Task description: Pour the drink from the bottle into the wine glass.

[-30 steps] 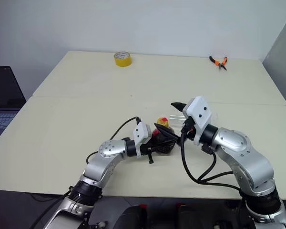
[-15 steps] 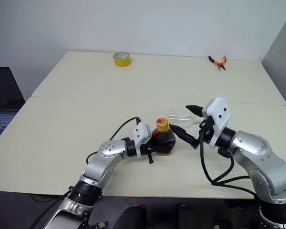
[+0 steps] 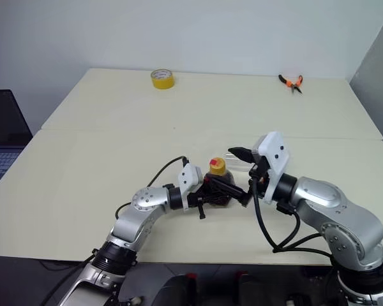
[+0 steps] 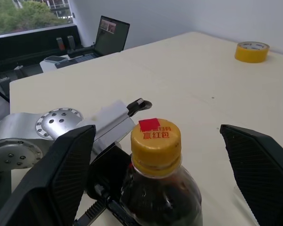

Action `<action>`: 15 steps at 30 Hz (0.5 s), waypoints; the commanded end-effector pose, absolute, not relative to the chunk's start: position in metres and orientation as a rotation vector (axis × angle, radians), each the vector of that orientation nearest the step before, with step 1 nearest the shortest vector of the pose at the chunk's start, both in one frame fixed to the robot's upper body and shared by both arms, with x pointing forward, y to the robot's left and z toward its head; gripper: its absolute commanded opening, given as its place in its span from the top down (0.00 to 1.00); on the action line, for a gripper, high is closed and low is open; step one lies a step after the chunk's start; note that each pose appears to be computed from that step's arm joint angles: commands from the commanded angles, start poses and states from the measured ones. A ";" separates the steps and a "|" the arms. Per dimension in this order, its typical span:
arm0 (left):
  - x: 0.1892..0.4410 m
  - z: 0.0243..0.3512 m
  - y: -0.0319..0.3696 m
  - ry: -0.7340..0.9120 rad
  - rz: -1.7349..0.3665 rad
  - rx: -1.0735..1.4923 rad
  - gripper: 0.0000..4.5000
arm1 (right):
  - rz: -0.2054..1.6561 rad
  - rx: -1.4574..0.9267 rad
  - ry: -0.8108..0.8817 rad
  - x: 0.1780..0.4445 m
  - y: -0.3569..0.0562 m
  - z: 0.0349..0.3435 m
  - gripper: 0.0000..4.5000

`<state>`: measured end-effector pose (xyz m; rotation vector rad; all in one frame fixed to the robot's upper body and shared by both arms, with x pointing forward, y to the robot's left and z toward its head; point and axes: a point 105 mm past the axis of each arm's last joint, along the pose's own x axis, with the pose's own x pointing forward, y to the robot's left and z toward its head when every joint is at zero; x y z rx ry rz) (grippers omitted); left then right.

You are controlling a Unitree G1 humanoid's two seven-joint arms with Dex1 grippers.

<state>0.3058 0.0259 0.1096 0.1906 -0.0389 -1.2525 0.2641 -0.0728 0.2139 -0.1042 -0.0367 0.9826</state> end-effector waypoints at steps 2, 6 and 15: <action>0.304 0.127 0.020 -0.122 -1.266 0.204 0.86 | 0.957 -0.117 -0.093 0.268 -0.070 0.224 0.00; 0.304 0.127 0.021 -0.122 -1.265 0.204 0.86 | 0.912 -0.135 -0.088 0.275 -0.074 0.221 0.00; 0.304 0.126 0.021 -0.120 -1.264 0.204 0.86 | 0.878 -0.138 -0.072 0.273 -0.093 0.220 0.00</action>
